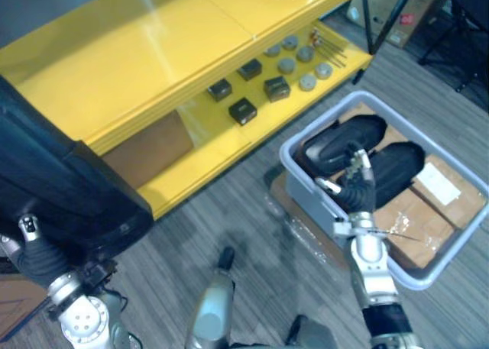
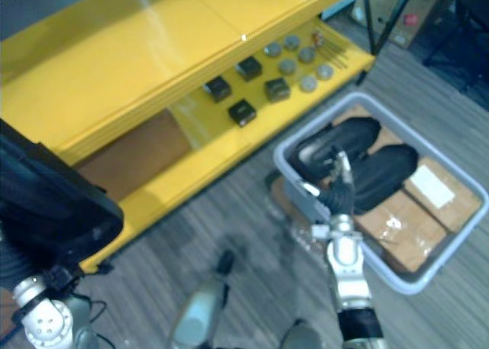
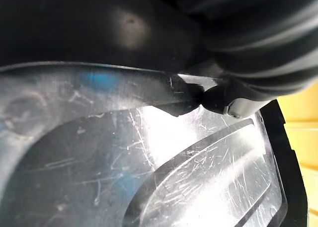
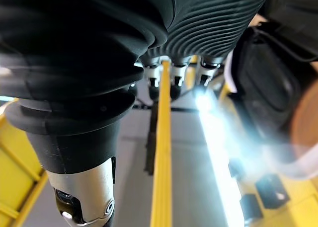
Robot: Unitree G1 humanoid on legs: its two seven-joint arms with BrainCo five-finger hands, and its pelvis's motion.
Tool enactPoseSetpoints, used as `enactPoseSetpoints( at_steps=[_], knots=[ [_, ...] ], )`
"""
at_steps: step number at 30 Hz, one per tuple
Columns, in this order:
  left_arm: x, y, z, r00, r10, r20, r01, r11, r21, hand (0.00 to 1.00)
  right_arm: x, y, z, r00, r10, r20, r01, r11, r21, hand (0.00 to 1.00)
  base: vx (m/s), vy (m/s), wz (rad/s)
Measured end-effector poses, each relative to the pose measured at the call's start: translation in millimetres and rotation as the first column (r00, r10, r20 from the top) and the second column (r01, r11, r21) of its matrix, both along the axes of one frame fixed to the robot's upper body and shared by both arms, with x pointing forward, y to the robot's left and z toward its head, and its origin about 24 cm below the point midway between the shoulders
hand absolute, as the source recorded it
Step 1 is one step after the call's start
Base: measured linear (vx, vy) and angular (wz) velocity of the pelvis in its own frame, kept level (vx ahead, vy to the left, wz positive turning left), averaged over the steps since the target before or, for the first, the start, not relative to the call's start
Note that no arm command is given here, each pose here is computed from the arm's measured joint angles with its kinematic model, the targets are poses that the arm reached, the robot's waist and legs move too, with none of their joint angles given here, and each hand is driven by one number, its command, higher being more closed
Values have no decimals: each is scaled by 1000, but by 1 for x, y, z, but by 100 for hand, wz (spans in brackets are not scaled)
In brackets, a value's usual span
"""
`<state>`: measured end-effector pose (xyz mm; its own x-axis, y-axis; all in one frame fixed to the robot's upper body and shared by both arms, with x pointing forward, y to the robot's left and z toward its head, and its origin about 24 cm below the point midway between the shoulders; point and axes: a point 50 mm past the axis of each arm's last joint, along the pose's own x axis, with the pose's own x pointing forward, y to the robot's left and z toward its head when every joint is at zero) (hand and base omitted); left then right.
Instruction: Walk over and take plastic housings, then place them on the shelf
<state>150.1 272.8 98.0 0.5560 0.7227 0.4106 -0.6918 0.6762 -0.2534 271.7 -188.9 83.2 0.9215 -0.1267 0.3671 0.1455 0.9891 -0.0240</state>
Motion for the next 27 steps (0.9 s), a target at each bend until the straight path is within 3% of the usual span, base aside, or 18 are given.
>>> enactPoseSetpoints(
  at_steps=[6, 11, 15, 20, 27],
  knots=[
    [-17, 1, -15, 984, -25, -174, 38, 996, 75, 100, -21, 5, -23, 998, -18, -63, 23, 998, 66, 0, 120, 122, 19],
    [-19, 5, -5, 986, -30, -164, 48, 993, 110, 100, -21, 10, -20, 999, -17, -34, 19, 998, 65, 0, 278, 107, 38],
    [-11, 5, -3, 986, -58, -155, 73, 993, 95, 100, -23, -16, -9, 996, -91, 2, 91, 996, -2, 0, 340, -29, 60],
    [-6, 5, 1, 986, -103, -133, 117, 988, 101, 100, -39, -45, 7, 977, -205, 63, 207, 978, -29, 0, 387, -281, 140],
    [9, -16, 14, 972, -221, -79, 229, 967, 113, 100, -35, -61, 55, 968, -128, 216, 161, 977, -143, 0, 218, -389, 94]
  ],
)
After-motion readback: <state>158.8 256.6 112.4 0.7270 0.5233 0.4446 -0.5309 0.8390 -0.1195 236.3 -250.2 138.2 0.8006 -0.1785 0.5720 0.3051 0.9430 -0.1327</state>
